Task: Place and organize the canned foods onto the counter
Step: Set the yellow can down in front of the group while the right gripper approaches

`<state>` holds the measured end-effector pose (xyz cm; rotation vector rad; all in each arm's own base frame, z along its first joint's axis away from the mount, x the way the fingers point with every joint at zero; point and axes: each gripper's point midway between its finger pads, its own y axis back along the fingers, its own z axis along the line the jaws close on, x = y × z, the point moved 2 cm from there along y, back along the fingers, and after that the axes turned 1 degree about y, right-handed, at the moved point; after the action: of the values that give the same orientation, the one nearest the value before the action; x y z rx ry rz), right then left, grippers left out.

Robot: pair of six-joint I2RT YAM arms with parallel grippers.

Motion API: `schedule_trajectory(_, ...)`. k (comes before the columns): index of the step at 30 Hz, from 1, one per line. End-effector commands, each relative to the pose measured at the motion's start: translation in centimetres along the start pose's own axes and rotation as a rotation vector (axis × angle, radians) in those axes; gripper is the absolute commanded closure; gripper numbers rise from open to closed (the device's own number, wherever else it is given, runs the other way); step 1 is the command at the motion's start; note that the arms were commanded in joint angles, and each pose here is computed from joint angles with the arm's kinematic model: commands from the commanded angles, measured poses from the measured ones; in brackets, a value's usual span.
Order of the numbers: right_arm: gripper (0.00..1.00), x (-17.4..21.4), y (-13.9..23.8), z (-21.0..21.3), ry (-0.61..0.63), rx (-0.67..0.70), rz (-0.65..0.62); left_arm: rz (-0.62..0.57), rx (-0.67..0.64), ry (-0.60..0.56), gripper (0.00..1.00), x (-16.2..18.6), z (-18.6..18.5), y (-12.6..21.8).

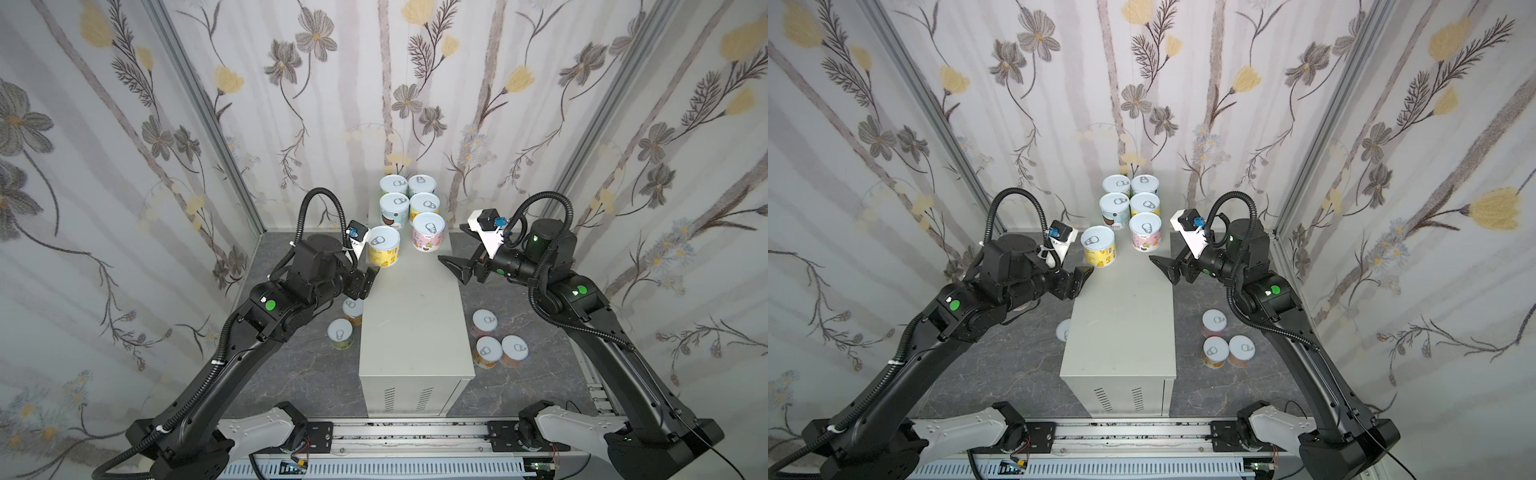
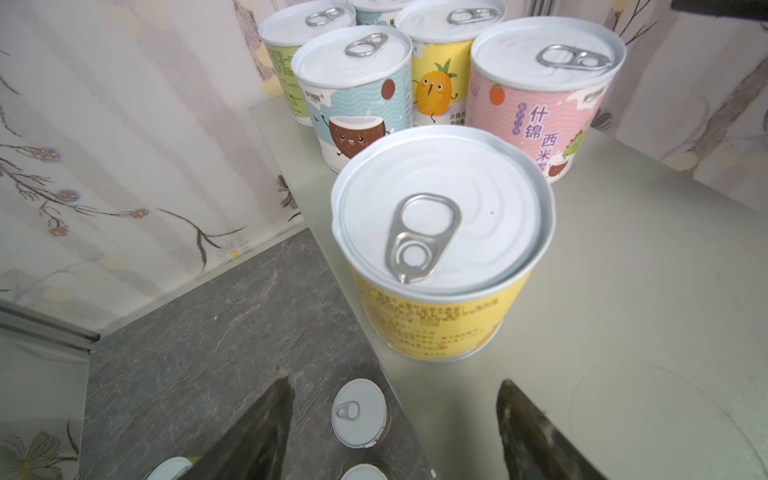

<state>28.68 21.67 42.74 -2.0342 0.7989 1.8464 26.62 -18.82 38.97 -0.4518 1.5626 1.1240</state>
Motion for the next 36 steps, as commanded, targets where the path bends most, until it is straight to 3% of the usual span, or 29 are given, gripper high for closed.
schedule_trajectory(1, 0.00, -1.7, -0.6, -0.2, 0.015, 0.004, -0.070, -0.189, 0.072, 0.033, 0.26, -3.1, -0.6, 0.0)
schedule_trajectory(10, 0.03, -1.4, -2.3, -0.9, -0.003, 0.009, -0.057, -0.234, 0.151, 0.057, 0.30, -2.3, -1.3, -1.6)
schedule_trajectory(22, 0.04, -0.1, -3.4, -1.4, -0.022, 0.016, -0.012, -0.269, 0.095, 0.067, 0.44, -3.1, 0.2, -3.1)
schedule_trajectory(36, 0.03, 0.6, -3.6, -1.9, -0.032, 0.046, -0.005, -0.273, 0.110, 0.042, 0.49, -3.6, 0.2, -4.5)
